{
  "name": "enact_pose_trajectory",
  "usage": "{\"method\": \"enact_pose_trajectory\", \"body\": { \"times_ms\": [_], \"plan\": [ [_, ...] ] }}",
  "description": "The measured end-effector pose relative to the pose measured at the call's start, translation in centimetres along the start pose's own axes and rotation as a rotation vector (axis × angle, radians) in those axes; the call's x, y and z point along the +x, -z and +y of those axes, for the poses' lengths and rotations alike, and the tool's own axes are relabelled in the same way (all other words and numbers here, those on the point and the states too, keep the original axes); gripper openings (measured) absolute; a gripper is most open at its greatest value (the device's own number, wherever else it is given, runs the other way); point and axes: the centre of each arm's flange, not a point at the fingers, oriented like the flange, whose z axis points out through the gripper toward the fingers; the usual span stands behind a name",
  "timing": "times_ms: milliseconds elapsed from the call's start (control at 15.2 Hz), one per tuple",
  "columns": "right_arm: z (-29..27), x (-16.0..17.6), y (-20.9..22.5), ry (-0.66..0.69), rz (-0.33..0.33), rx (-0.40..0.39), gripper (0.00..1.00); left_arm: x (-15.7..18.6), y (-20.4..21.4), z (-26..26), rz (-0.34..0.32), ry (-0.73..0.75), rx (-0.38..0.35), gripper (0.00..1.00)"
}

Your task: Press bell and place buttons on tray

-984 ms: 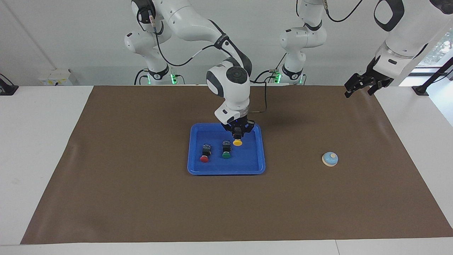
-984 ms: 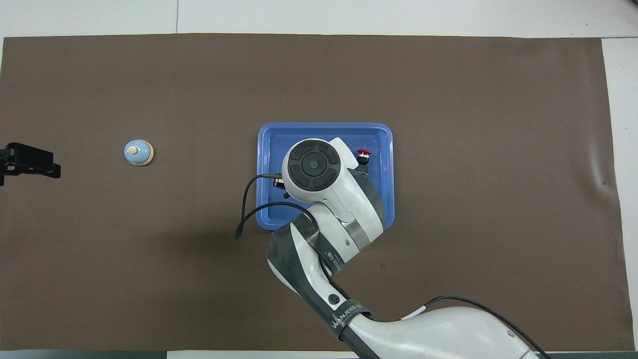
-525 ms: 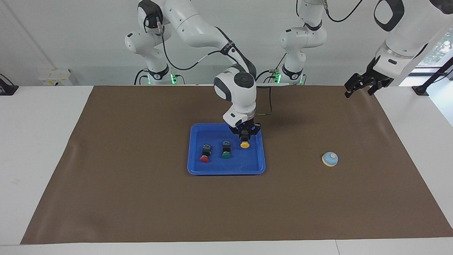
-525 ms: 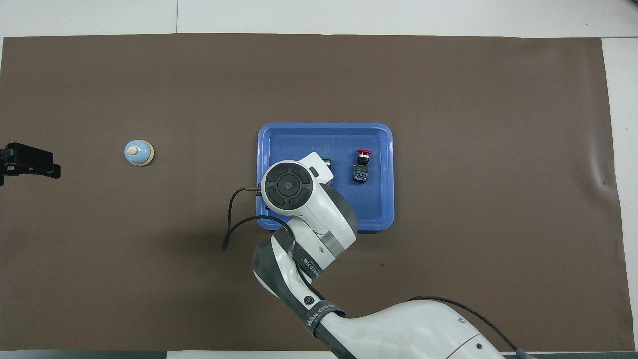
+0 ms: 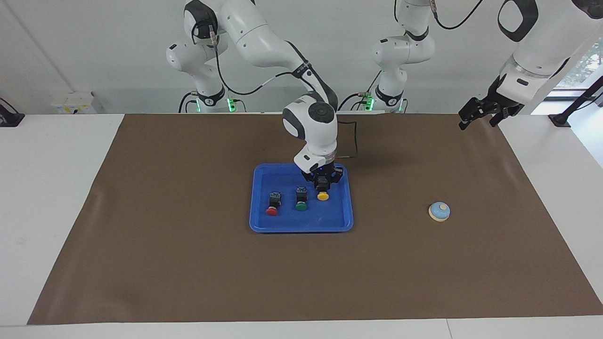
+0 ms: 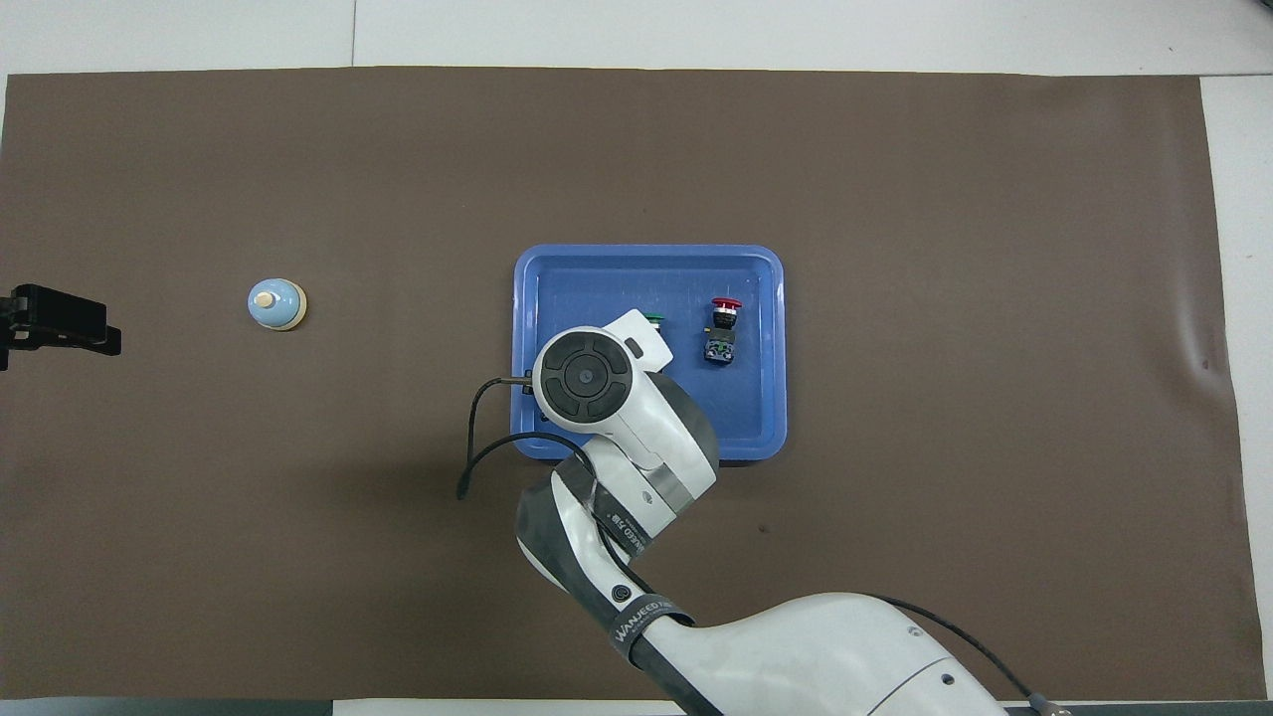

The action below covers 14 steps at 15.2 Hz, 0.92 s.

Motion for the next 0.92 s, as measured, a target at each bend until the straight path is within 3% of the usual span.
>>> {"method": "enact_pose_trajectory", "body": {
  "times_ms": [197,262,525,722,919],
  "plan": [
    [-0.3,0.4,2.1,-0.041,-0.027,-0.030,0.95,0.0,0.0,0.0,0.000,0.000,0.000,1.00],
    [-0.2,0.8,3.0,-0.049,-0.032,-0.038,1.00,0.0,0.0,0.0,0.000,0.000,0.000,1.00],
    [3.2,4.7,8.4,-0.133,-0.028,-0.040,1.00,0.0,0.0,0.0,0.000,0.000,0.000,1.00],
    [9.8,9.4,14.3,-0.219,-0.020,-0.028,1.00,0.0,0.0,0.0,0.000,0.000,0.000,1.00],
    [16.6,12.2,19.3,-0.186,-0.028,-0.028,1.00,0.0,0.0,0.0,0.000,0.000,0.000,1.00]
  ]
}}
